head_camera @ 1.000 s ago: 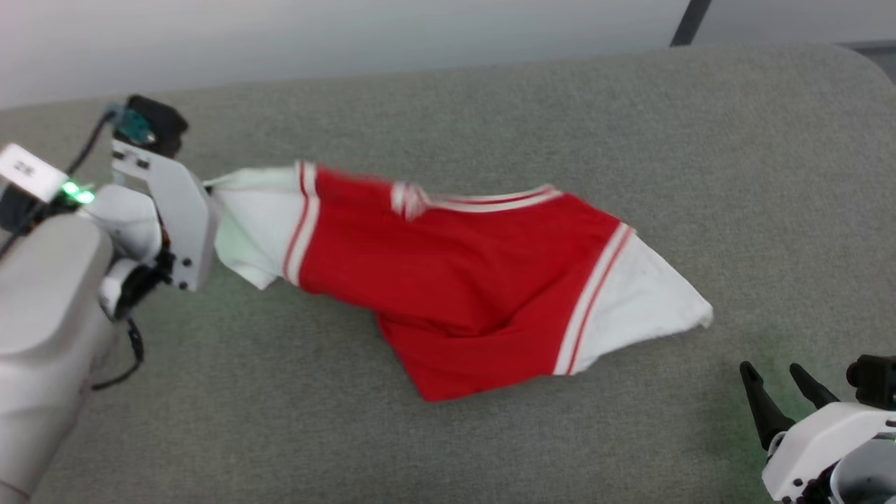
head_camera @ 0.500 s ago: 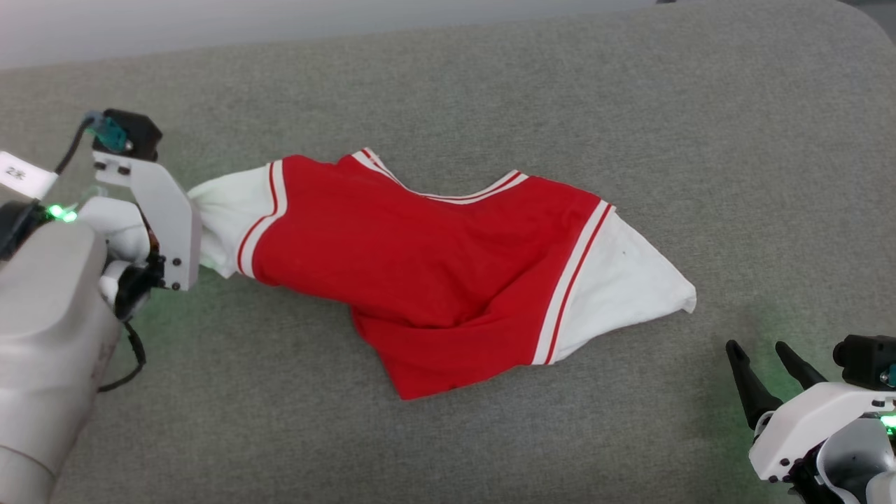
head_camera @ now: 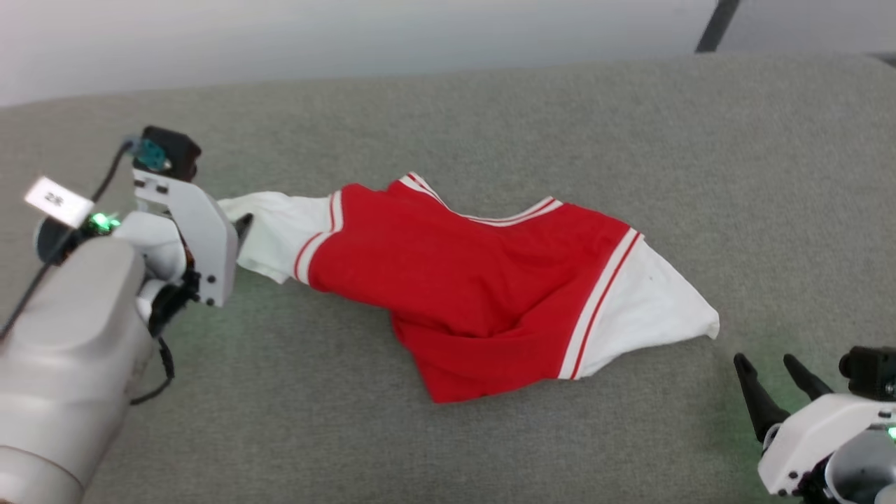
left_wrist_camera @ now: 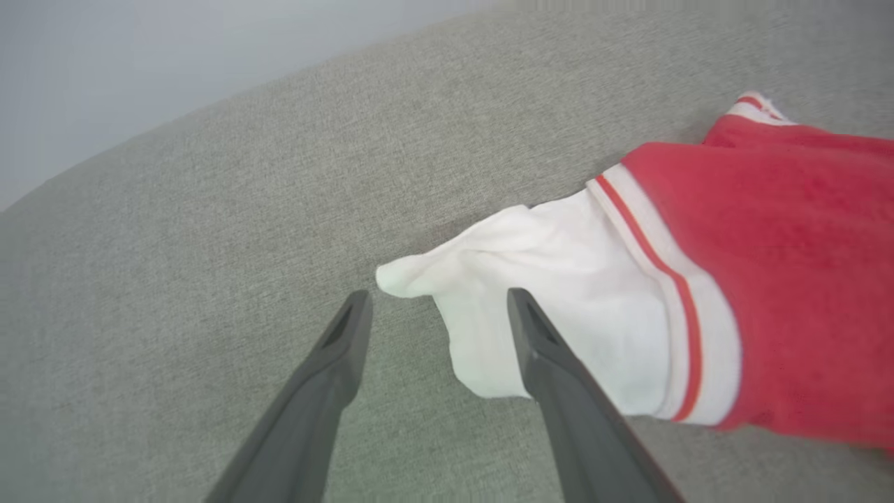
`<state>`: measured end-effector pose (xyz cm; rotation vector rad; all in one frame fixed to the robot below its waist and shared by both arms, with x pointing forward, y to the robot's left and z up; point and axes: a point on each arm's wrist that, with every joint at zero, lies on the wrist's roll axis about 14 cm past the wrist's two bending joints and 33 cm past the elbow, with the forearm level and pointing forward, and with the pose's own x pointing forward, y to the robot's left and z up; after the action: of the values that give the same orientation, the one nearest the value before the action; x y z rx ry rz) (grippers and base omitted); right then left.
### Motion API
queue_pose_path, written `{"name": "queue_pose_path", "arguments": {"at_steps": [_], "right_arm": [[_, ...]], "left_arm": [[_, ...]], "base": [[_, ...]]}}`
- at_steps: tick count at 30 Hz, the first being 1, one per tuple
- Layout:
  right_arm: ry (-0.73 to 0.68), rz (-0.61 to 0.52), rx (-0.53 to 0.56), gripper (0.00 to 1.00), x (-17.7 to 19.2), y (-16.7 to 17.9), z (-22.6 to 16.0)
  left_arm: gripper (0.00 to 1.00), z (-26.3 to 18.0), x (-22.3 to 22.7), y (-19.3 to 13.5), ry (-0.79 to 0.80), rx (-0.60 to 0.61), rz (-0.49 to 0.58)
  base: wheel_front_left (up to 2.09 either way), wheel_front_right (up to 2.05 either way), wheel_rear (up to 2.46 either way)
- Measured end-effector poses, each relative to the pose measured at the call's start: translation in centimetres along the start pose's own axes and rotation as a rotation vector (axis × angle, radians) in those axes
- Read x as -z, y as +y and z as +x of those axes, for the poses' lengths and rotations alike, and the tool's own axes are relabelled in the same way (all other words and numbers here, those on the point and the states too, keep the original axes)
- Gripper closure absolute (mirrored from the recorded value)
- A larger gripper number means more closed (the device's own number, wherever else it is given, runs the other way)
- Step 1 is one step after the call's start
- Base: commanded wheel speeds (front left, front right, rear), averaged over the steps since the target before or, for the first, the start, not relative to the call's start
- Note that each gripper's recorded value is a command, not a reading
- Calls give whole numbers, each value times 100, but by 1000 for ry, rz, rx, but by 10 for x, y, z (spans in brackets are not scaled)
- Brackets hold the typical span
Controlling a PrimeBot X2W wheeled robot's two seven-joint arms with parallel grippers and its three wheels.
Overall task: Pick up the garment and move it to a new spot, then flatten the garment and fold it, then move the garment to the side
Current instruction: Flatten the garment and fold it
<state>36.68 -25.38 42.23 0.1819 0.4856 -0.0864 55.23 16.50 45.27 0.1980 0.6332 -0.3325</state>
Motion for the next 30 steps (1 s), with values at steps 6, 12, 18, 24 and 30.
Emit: {"name": "queue_pose_path", "arguments": {"at_steps": [6,12,18,24,30], "right_arm": [[-14,-2,-35,0,-1,11,-11],[-45,-13,-82,0,-4,25,-25],[-108,-35,-148,0,-19,46,-32],[-157,-69,-205,0,-36,65,-31],[-176,-98,-234,0,-45,74,-29]], "left_arm": [[0,-31,-8,-5,-96,7,17],[0,-69,-11,-10,-208,12,26],[0,-112,-16,-12,-367,5,-17],[0,-150,-13,1,-457,-44,-55],[0,-165,-14,7,-471,-68,-71]], "base": [[0,0,0],[0,0,0],[0,0,0],[0,0,0],[0,0,0]]}}
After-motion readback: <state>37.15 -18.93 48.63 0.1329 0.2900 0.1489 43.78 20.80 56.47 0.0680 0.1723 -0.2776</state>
